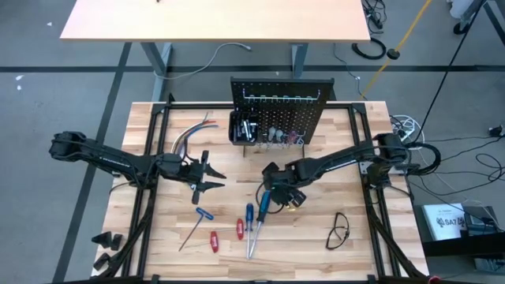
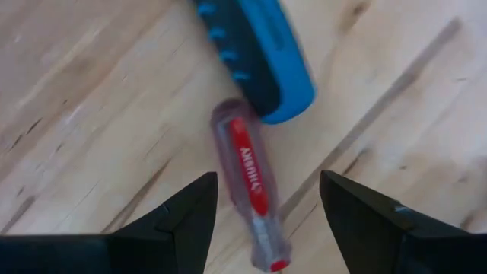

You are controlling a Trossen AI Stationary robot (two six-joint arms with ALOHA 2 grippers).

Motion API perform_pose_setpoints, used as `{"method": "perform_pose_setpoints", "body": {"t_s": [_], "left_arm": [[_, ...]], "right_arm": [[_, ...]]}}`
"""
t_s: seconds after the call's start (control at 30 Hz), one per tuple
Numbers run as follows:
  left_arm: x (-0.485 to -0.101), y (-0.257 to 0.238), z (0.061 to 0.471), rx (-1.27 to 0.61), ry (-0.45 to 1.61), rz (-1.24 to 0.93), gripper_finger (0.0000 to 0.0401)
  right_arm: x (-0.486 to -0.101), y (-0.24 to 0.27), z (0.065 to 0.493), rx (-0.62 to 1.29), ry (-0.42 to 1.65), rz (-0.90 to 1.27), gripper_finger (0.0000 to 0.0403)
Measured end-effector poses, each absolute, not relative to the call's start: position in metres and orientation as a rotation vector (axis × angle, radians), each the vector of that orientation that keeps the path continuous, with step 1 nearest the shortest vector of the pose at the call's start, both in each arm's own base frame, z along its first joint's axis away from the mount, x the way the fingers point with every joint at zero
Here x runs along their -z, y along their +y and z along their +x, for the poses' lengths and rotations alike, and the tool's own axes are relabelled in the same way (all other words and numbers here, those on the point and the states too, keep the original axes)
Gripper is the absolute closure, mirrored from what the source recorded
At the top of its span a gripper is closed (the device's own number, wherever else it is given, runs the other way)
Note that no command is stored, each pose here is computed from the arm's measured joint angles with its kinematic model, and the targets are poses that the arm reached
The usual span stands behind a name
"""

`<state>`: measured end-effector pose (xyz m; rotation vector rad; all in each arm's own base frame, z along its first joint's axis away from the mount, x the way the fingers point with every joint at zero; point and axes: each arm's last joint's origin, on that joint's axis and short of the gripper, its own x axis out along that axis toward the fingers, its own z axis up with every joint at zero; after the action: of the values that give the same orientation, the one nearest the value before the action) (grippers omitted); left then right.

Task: Hang tools onto peg board
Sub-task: Hang the red screwdriver on the peg board

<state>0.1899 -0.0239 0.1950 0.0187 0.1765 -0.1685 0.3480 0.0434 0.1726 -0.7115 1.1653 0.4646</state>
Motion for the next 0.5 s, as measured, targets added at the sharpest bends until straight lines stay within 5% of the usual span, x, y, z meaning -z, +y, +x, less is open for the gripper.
{"method": "perform_pose_setpoints", "body": {"t_s": [0.5], "left_arm": [[-0.194, -0.024, 0.190, 0.170, 0.188, 0.037, 0.0271]], "right_arm": [[-0.166, 0.032, 0.354, -0.521, 1.239, -0.632, 0.0179]]}}
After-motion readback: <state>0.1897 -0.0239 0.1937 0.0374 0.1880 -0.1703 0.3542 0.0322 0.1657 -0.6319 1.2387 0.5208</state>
